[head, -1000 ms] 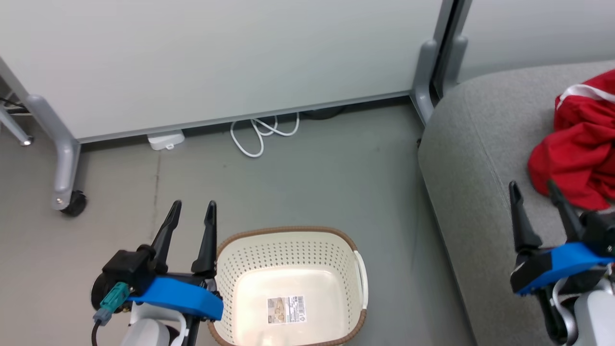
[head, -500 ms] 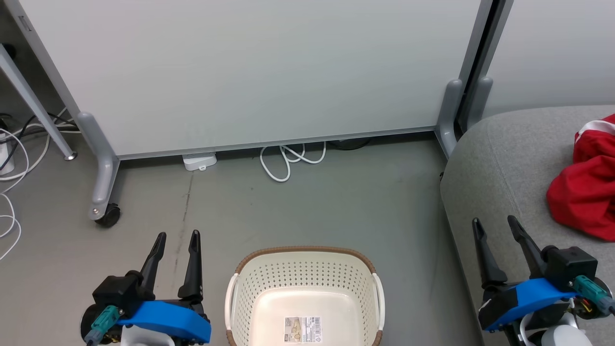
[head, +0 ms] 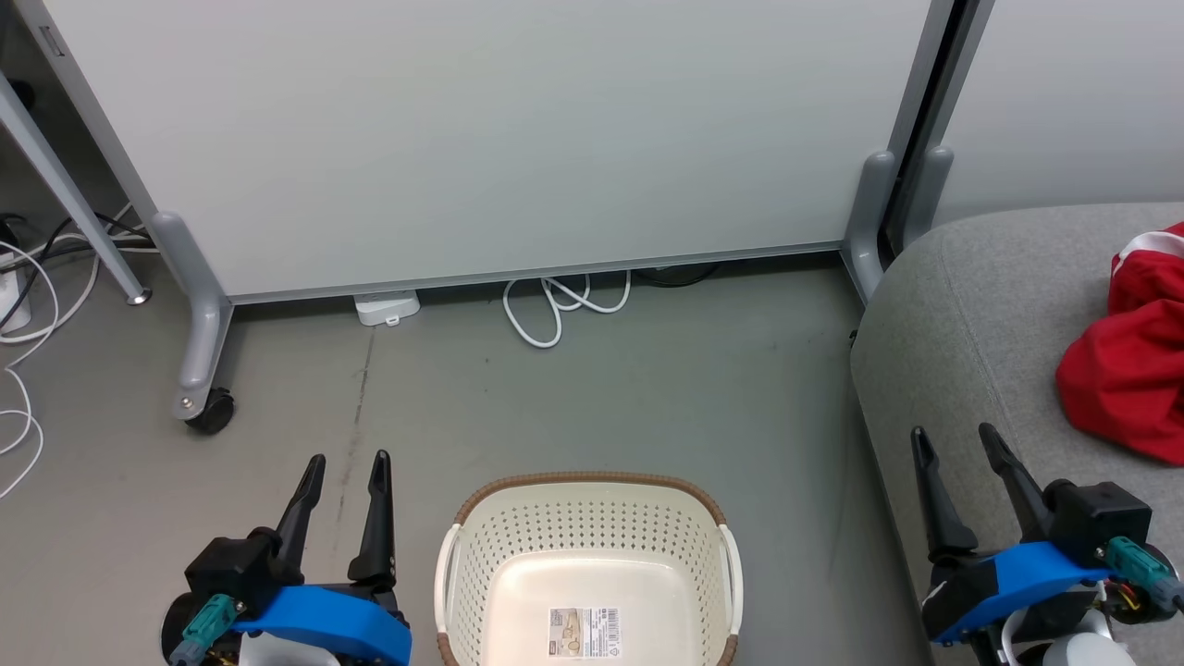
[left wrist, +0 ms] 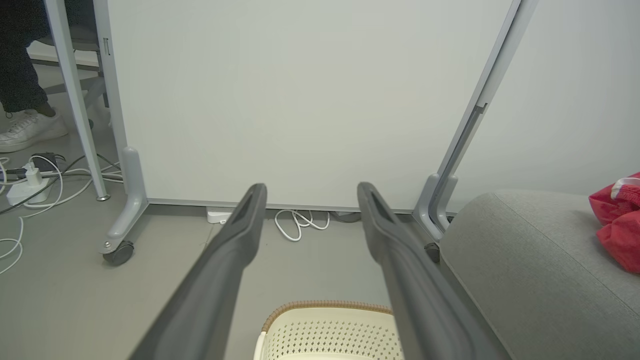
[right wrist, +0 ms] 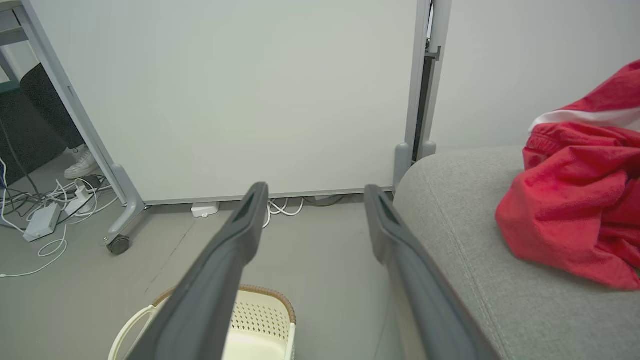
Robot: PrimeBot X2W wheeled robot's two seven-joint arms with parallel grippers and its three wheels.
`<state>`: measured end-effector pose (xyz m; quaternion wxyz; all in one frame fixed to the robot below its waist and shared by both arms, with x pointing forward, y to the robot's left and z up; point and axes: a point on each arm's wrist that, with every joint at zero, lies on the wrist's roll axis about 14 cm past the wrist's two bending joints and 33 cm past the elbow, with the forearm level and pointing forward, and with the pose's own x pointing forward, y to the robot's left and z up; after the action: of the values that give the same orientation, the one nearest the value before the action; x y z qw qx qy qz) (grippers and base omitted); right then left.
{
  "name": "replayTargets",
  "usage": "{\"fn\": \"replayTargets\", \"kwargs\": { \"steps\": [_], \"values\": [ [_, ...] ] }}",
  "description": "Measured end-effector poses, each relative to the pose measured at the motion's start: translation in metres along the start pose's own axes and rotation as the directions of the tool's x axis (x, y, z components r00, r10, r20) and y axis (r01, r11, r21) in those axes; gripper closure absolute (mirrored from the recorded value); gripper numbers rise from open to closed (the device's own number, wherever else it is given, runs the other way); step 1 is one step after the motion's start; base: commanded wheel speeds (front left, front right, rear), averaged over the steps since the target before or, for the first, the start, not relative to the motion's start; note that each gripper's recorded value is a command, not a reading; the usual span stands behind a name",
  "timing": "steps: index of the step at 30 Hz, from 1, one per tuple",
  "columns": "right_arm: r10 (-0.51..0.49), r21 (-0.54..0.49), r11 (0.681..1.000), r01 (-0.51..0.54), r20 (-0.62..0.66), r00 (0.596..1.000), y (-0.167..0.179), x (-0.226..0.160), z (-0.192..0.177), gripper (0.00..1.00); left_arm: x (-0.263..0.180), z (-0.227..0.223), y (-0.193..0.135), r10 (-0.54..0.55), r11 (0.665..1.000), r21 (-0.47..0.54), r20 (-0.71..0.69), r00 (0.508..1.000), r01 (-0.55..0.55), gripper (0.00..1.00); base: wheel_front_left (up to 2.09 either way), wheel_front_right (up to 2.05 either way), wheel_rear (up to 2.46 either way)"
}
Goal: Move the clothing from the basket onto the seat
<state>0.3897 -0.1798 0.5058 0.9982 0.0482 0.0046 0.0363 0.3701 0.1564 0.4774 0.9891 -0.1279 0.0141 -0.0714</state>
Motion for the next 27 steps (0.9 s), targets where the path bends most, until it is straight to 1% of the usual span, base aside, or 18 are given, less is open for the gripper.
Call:
{"fn": "replayTargets", "kwargs": {
  "steps": [13, 14, 19, 20, 27],
  "values": [
    [0.002, 0.009, 1.000, -0.002, -0.014, 1.000, 0.002, -0.002, -0.005, 0.00, -0.002, -0.002, -0.002, -0.006, 1.000, -0.009, -0.006, 1.000, 0.006, 0.00, 0.00, 0.00, 0.00],
    [0.000, 0.011, 1.000, 0.000, -0.025, 1.000, 0.002, -0.003, -0.009, 1.00, -0.003, -0.006, -0.002, -0.002, 1.000, -0.013, -0.017, 1.000, 0.002, 1.00, 0.00, 0.00, 0.00],
    [-0.010, 0.022, 1.000, 0.012, -0.092, 0.996, 0.000, -0.011, -0.030, 1.00, -0.019, -0.034, 0.002, 0.023, 0.999, -0.033, -0.102, 0.995, -0.026, 1.00, 0.00, 0.00, 0.00],
    [-0.010, 0.022, 1.000, 0.012, -0.092, 0.996, 0.000, -0.011, -0.030, 1.00, -0.019, -0.034, 0.002, 0.023, 0.999, -0.033, -0.102, 0.995, -0.026, 1.00, 0.00, 0.00, 0.00],
    [-0.033, 0.168, 0.984, 0.051, -0.107, 0.994, -0.005, -0.012, -0.034, 1.00, -0.020, -0.035, 0.010, 0.068, 0.984, -0.159, -0.116, 0.991, -0.086, 1.00, 0.00, 0.00, 0.00]
  ]
}}
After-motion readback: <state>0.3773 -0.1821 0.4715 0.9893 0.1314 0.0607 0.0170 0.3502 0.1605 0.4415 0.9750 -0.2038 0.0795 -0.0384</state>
